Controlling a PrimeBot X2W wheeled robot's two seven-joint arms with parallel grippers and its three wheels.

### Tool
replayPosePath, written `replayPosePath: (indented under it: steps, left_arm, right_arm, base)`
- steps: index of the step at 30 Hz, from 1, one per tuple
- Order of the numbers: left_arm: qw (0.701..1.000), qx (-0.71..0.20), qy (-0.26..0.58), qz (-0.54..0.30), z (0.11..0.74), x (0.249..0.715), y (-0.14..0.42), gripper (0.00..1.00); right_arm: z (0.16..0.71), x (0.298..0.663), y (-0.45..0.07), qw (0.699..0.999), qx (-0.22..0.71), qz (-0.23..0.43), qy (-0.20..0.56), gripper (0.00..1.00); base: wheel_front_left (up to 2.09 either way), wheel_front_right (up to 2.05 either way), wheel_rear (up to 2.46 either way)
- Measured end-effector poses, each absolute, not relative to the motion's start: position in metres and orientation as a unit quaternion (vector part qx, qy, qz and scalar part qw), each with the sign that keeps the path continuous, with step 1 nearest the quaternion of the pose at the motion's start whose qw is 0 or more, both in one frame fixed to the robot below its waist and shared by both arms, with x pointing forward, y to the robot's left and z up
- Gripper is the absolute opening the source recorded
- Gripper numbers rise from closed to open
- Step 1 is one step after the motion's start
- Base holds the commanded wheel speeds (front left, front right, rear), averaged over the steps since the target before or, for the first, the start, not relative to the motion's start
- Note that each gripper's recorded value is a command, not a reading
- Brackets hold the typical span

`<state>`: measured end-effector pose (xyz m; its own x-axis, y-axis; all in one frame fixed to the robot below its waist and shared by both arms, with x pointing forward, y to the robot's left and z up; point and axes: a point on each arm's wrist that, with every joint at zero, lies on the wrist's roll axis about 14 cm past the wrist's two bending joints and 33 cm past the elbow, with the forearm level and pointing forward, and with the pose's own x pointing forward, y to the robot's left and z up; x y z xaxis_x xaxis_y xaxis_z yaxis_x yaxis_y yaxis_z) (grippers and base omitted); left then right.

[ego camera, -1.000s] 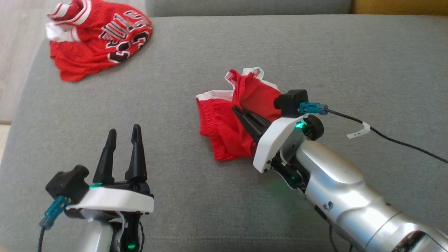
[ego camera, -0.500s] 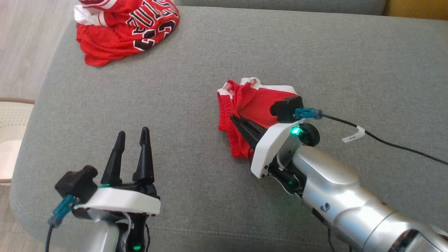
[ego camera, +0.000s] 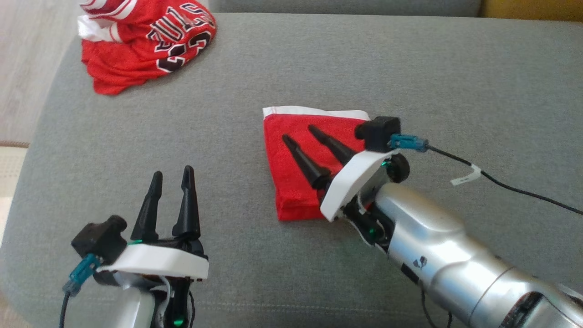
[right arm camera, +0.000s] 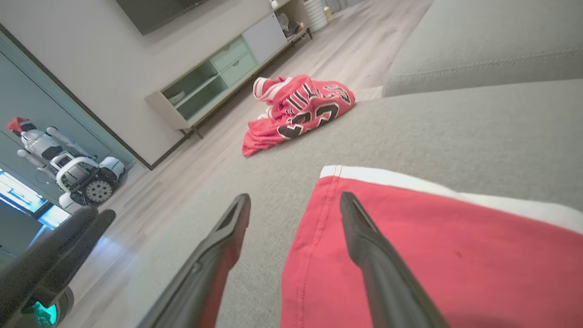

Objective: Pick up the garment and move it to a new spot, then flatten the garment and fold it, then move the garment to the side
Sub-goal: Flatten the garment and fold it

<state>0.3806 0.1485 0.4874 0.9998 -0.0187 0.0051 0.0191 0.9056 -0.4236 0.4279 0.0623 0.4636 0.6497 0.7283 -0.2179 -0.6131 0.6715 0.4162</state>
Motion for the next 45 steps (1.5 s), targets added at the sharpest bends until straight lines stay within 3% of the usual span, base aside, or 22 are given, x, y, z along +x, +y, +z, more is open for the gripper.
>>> replayPosePath:
  steps: [11, 17, 22, 31, 45]
  left_arm:
    - [0.975, -0.221, -0.007, -0.033, 0.494, 0.387, 0.134, 1.00]
    - [0.975, -0.216, -0.020, -0.041, 0.503, 0.388, 0.130, 1.00]
    - [0.980, -0.191, -0.035, -0.046, 0.512, 0.383, 0.131, 1.00]
    - [0.987, -0.149, -0.007, -0.056, 0.494, 0.353, 0.125, 1.00]
    - [0.993, -0.115, 0.000, -0.040, 0.486, 0.345, 0.138, 1.00]
  right_arm:
    - [0.496, 0.481, -0.008, 0.944, 0.167, 0.264, 0.105, 1.00]
    - [0.538, 0.501, -0.073, 0.970, 0.145, 0.196, 0.012, 1.00]
    - [0.530, 0.469, -0.117, 0.984, 0.115, 0.131, -0.025, 1.00]
    - [0.500, 0.395, -0.156, 0.993, 0.100, 0.060, -0.018, 1.00]
    - [0.499, 0.384, -0.137, 0.991, 0.101, 0.086, -0.014, 1.00]
  base:
    - [0.00, 0.00, 0.00]
    - [0.00, 0.00, 0.00]
    - [0.00, 0.00, 0.00]
    - [0.00, 0.00, 0.00]
    - [0.00, 0.00, 0.00]
